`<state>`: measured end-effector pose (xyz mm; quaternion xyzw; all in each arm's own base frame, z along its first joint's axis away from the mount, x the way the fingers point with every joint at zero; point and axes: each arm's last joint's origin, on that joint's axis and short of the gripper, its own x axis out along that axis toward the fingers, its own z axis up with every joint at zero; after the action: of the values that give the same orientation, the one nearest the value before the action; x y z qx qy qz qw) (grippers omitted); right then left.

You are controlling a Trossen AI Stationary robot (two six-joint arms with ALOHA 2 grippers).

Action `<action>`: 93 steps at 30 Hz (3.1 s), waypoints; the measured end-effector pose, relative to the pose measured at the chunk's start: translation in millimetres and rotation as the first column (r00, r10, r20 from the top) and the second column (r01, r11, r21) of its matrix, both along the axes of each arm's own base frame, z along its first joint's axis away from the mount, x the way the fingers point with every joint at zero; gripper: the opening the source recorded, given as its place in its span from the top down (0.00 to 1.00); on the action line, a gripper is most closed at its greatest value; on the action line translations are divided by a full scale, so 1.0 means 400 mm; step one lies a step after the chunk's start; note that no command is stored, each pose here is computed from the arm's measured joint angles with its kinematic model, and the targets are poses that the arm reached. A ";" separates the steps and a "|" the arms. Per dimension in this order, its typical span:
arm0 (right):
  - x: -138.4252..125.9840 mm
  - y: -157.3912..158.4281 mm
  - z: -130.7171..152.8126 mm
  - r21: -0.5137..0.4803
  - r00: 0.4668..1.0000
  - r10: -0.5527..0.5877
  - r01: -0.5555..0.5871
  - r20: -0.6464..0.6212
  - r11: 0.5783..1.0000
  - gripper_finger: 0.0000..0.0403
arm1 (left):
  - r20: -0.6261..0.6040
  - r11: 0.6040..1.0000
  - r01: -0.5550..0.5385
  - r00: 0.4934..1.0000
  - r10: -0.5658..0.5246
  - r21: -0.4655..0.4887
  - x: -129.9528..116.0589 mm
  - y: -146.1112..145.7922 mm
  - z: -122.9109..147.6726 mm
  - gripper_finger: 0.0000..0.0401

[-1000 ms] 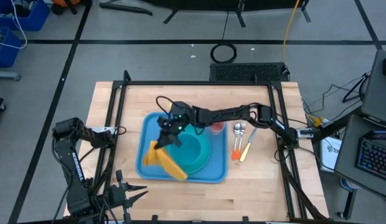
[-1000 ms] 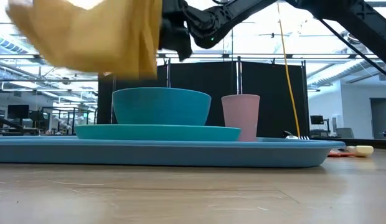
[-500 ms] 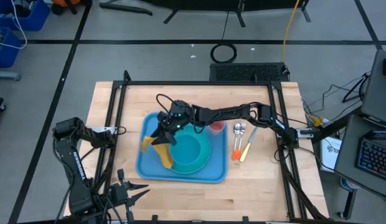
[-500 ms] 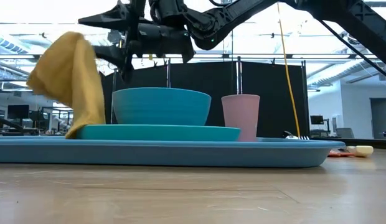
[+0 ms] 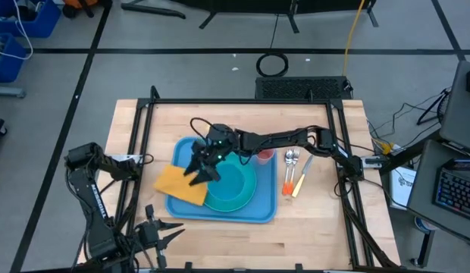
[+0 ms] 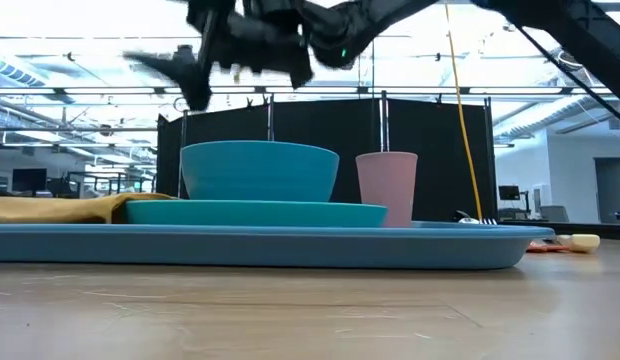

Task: Set up tray
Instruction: Put the yellow napkin on the blue serving tray to the left of the green plate

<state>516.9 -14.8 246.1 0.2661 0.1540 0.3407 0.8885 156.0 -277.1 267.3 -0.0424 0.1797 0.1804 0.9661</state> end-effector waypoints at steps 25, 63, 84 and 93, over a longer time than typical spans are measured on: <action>-0.555 0.211 0.066 -0.295 0.969 0.007 0.068 0.247 0.953 0.54 | -0.246 0.976 -0.207 0.951 0.186 -0.066 0.151 0.117 -0.024 0.81; -0.716 0.200 -0.051 -0.223 0.976 -0.107 0.149 0.188 0.964 0.60 | -0.671 0.929 -0.058 0.676 0.306 0.365 0.173 0.074 -0.353 0.66; -0.719 0.212 -0.047 -0.220 0.974 -0.089 0.135 0.207 0.966 0.60 | -0.622 0.860 -0.040 0.674 0.398 0.508 0.223 0.101 -0.408 0.65; -0.719 0.212 -0.047 -0.221 0.974 -0.089 0.135 0.207 0.966 0.60 | -0.692 0.874 -0.032 0.597 0.405 0.484 0.247 0.128 -0.410 0.65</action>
<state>229.3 70.0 227.4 0.1334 0.0896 0.2937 0.9423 254.9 -225.7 103.5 0.2274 0.5275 0.3354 0.7467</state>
